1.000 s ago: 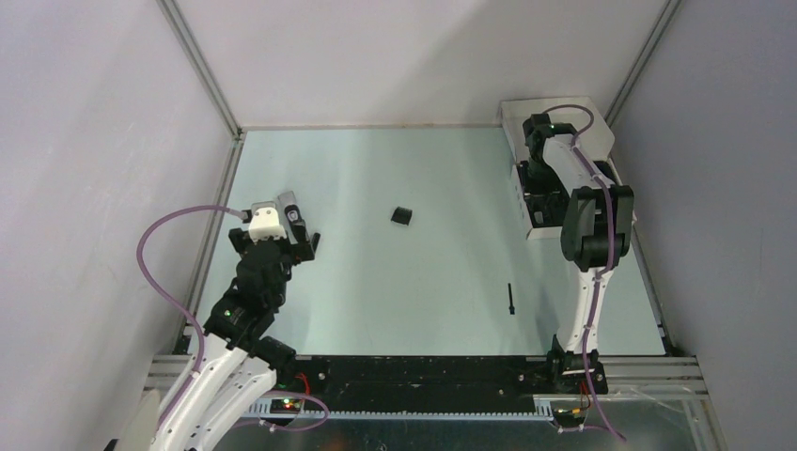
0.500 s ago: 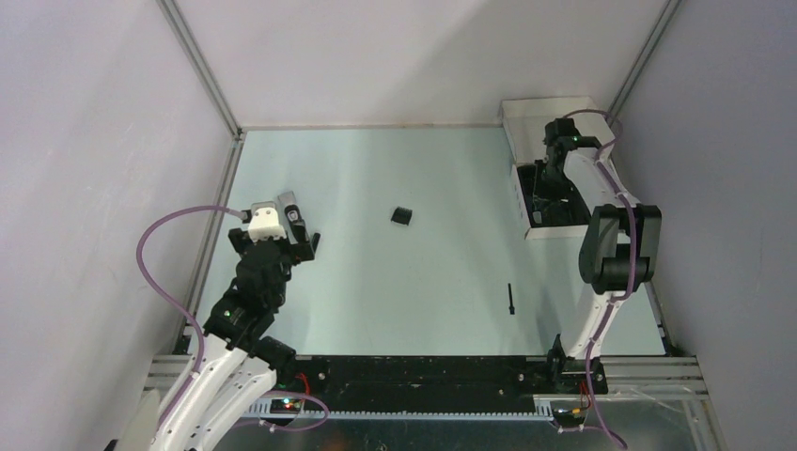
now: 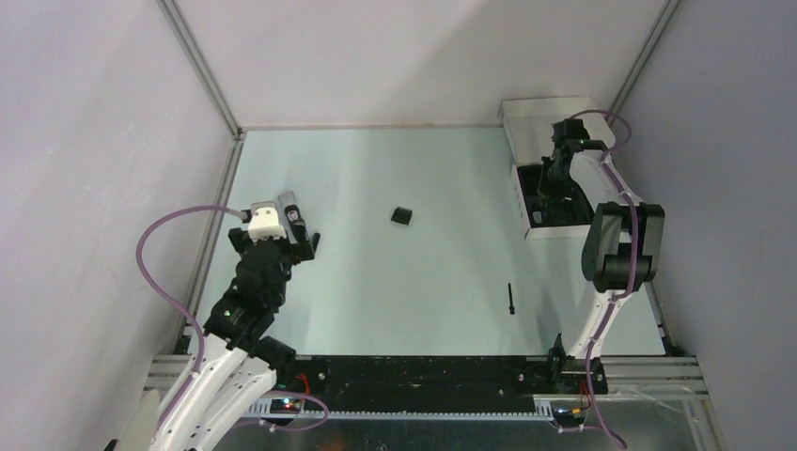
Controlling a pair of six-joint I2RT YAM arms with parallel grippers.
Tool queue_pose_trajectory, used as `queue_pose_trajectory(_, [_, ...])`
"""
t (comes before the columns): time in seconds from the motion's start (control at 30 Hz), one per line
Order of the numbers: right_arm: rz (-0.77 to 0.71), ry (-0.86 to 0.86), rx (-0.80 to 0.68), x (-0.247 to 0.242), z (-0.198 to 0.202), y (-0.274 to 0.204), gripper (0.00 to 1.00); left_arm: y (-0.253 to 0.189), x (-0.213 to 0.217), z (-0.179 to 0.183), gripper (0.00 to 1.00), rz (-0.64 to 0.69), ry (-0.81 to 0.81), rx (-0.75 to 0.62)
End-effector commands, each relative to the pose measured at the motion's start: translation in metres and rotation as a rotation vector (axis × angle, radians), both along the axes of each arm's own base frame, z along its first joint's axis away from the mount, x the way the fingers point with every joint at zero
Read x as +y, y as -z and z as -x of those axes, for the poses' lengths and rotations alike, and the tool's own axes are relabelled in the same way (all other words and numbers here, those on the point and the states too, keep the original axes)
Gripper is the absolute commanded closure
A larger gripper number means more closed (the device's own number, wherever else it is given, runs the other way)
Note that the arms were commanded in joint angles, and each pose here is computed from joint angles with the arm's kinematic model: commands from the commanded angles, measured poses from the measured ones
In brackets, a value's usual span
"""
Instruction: Sort the hair-cutting tools
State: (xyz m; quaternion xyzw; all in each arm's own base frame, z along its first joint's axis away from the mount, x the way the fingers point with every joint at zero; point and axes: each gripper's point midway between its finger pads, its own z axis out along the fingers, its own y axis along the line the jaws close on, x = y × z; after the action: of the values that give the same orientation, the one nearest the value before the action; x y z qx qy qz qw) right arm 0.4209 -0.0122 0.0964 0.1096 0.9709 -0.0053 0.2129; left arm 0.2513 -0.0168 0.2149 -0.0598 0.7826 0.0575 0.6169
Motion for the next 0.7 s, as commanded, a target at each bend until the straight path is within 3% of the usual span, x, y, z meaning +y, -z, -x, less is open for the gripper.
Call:
queue_pose_trajectory(0.0, [-0.006, 0.006, -0.015, 0.0, -0.01, 0.006, 0.91, -0.003, 0.0, -0.003, 0.0, -0.011, 0.001, -0.019])
queue_pose_trajectory(0.27, [-0.022, 0.004, 0.02, 0.003, -0.002, 0.018, 0.92, -0.003, 0.0, -0.003, 0.0, -0.012, 0.002, -0.016])
queue_pose_trajectory(0.67, [-0.024, -0.011, -0.035, 0.009, -0.003, -0.007, 0.91, -0.003, -0.001, -0.003, 0.0, -0.01, 0.006, -0.017])
